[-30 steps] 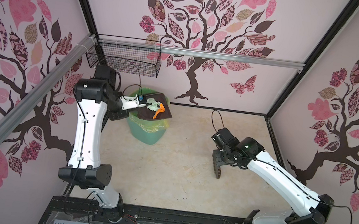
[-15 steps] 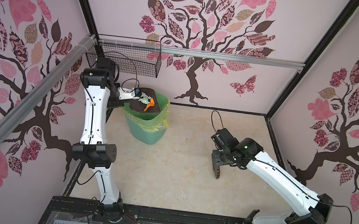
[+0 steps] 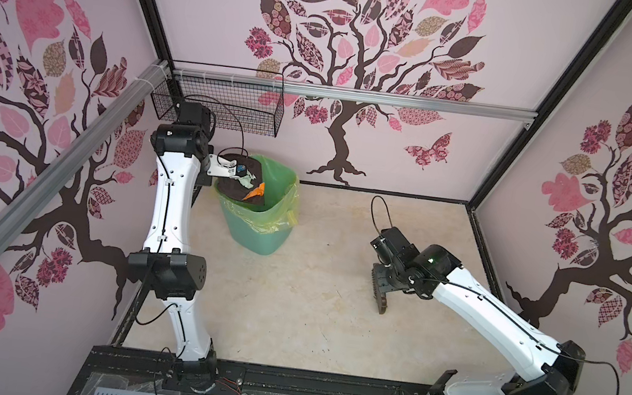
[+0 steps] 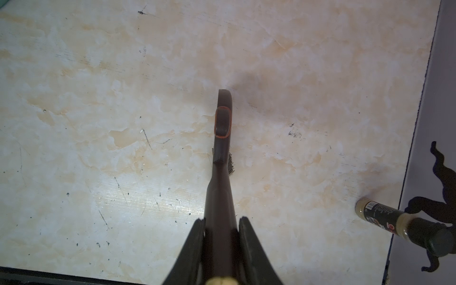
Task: Sweep away the paper scraps from the table
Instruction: 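Tip the dustpan over the green bin with the left gripper, then lower the dustpan with the left gripper while the right sets the brush down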
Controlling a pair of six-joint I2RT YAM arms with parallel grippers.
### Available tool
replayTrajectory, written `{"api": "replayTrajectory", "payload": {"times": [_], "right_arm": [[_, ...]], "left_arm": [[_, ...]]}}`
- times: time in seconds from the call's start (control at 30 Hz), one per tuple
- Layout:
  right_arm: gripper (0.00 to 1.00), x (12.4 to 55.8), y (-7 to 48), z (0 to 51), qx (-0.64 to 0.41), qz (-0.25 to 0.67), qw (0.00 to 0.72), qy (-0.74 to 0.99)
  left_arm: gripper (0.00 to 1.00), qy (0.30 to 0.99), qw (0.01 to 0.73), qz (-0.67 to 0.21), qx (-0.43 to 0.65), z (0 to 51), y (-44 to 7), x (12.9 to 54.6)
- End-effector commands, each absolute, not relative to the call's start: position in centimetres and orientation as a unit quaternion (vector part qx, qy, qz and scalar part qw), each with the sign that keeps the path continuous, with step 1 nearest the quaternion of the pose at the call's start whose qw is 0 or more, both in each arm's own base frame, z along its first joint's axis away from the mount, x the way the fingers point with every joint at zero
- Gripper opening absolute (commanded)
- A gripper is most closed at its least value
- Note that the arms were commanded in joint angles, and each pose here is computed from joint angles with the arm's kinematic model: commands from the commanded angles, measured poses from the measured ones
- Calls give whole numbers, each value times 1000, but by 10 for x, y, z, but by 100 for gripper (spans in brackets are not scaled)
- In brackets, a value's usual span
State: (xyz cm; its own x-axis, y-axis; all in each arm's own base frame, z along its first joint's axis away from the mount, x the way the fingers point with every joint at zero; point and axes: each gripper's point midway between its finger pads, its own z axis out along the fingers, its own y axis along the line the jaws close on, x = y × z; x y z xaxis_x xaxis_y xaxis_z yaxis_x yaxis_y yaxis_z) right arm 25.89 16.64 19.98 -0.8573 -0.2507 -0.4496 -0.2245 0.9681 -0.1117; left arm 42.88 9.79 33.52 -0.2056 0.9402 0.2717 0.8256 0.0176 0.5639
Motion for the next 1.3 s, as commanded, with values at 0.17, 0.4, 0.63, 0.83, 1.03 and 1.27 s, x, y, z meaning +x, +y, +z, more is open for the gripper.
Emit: {"api": "replayTrajectory", "payload": {"times": [0.17, 0.4, 0.63, 0.83, 1.03, 1.27], "right_arm": [[0, 251, 163, 185, -128, -30, 211, 969], [0, 251, 164, 183, -127, -24, 214, 968], [0, 253, 163, 190, -125, -24, 227, 966], [0, 271, 178, 231, -97, 66, 288, 950], [0, 311, 158, 292, 16, 256, 370, 893], [0, 343, 103, 265, 160, 389, 357, 834]], "left_arm": [[0, 620, 74, 430, 652, 380, 90, 442], [0, 593, 110, 467, 646, 414, 78, 446], [0, 636, 223, 403, 619, 447, 46, 403], [0, 669, 324, 304, 595, 451, 6, 339], [0, 703, 354, 192, 587, 393, -31, 282], [0, 734, 350, 108, 572, 310, -65, 250]]}}
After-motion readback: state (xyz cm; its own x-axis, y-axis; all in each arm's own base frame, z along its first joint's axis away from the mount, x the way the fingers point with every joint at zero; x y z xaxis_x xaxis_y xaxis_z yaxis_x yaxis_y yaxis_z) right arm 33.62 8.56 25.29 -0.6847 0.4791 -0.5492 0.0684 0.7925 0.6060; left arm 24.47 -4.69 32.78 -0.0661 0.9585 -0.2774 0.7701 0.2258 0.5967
